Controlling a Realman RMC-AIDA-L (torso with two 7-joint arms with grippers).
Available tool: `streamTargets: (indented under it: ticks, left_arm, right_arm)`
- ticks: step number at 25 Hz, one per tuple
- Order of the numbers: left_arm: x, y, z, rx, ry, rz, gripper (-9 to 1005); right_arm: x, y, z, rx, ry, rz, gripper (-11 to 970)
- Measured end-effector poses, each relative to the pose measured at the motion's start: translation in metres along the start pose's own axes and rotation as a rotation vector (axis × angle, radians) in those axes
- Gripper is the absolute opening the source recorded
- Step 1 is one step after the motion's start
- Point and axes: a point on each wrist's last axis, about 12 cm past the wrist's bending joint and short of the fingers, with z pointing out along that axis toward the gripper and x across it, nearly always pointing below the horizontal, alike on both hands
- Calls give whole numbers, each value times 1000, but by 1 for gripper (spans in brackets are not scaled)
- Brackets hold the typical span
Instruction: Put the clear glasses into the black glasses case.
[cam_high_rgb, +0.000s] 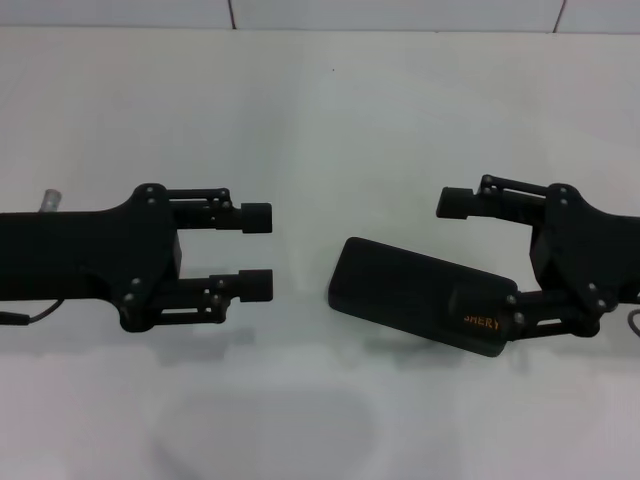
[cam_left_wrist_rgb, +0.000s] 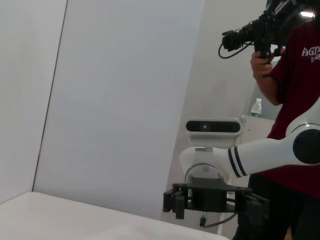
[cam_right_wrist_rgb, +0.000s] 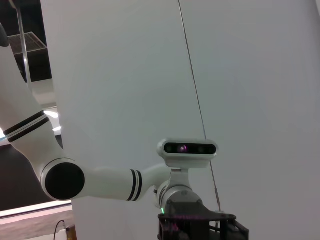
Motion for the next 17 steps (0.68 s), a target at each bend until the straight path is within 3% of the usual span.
streamTargets:
  ticks: [17]
  left_arm:
    - [1, 0, 0, -1, -3, -2, 625]
  right_arm:
    - [1, -1, 2, -7, 13, 10, 856]
